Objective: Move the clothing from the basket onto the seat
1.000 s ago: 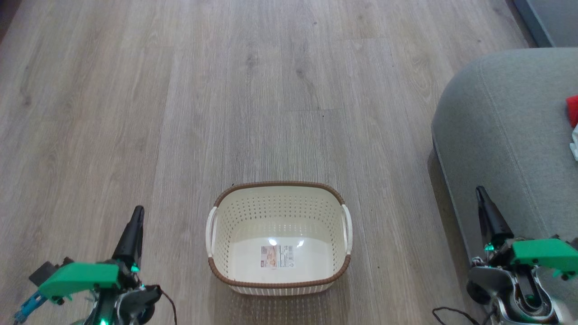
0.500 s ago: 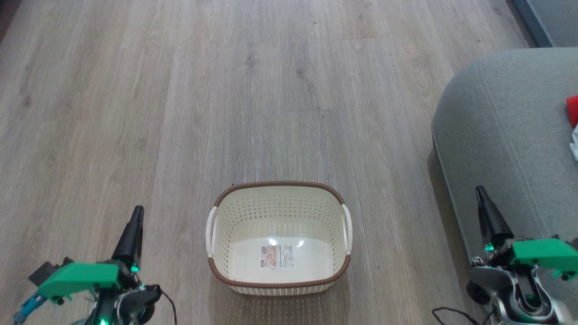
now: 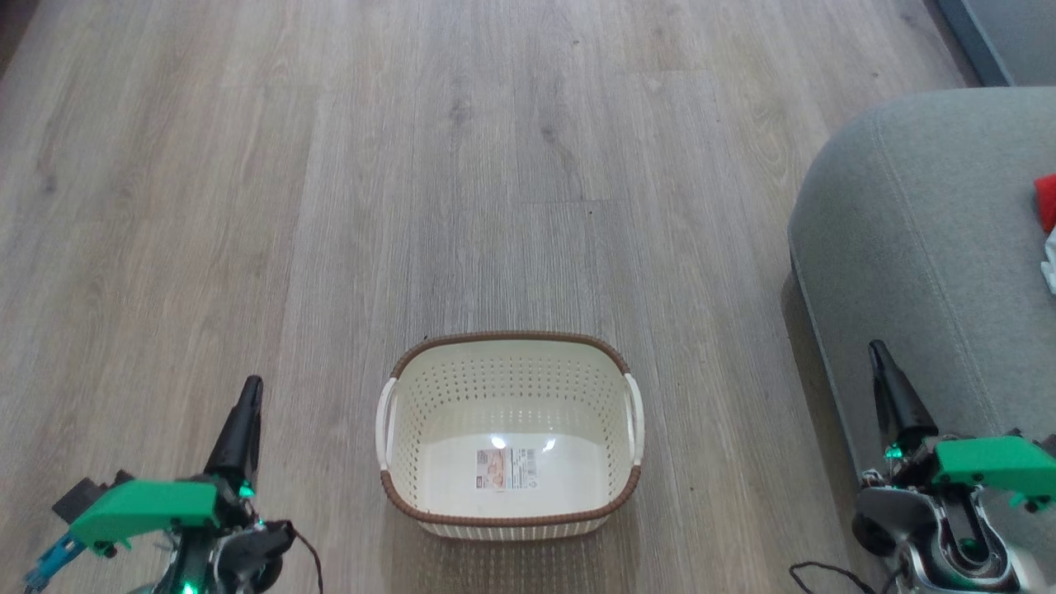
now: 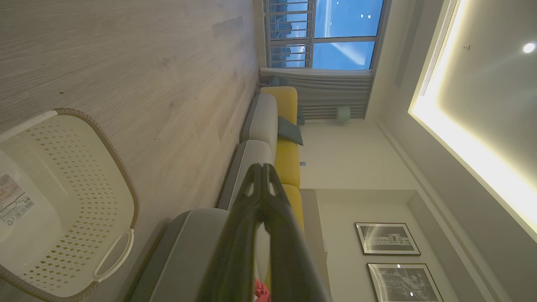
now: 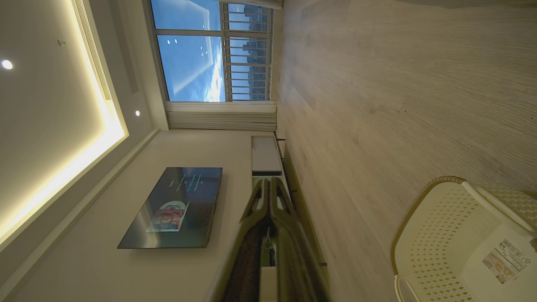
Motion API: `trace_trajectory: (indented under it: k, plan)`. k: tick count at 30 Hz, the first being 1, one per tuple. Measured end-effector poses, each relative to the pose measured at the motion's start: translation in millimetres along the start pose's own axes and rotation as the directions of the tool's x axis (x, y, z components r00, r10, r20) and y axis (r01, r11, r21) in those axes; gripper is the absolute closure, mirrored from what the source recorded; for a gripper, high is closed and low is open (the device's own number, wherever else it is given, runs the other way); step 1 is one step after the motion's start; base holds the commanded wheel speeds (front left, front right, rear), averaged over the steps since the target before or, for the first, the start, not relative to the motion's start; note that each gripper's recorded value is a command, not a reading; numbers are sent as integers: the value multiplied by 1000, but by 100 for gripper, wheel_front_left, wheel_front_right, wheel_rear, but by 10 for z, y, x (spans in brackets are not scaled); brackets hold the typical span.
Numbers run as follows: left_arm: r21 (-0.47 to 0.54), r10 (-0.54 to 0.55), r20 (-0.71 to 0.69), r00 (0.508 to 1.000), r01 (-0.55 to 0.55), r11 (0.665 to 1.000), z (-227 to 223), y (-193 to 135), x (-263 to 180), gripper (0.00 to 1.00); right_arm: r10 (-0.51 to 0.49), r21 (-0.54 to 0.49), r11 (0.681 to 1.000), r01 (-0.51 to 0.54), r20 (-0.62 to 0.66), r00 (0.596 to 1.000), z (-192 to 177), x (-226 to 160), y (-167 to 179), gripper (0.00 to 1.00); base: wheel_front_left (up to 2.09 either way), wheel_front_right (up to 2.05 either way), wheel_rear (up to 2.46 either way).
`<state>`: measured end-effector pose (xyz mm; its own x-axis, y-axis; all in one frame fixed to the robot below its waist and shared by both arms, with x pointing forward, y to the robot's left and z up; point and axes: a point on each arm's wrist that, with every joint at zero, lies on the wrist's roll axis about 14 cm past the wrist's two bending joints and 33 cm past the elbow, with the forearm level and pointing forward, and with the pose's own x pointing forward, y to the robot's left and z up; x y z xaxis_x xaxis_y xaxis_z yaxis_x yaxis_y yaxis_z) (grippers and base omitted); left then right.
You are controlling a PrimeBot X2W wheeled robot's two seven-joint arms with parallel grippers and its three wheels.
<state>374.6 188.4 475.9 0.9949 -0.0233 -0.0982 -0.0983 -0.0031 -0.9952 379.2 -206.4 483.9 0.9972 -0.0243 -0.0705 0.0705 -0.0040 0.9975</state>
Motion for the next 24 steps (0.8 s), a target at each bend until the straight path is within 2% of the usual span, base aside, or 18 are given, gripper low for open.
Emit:
trace_trajectory:
  k: [24]
  plan:
    - [0,0,0,1000,0,1000,0,0,0,100,0,0,1000,0,0,1000,-1,0,0,100,0,0,0]
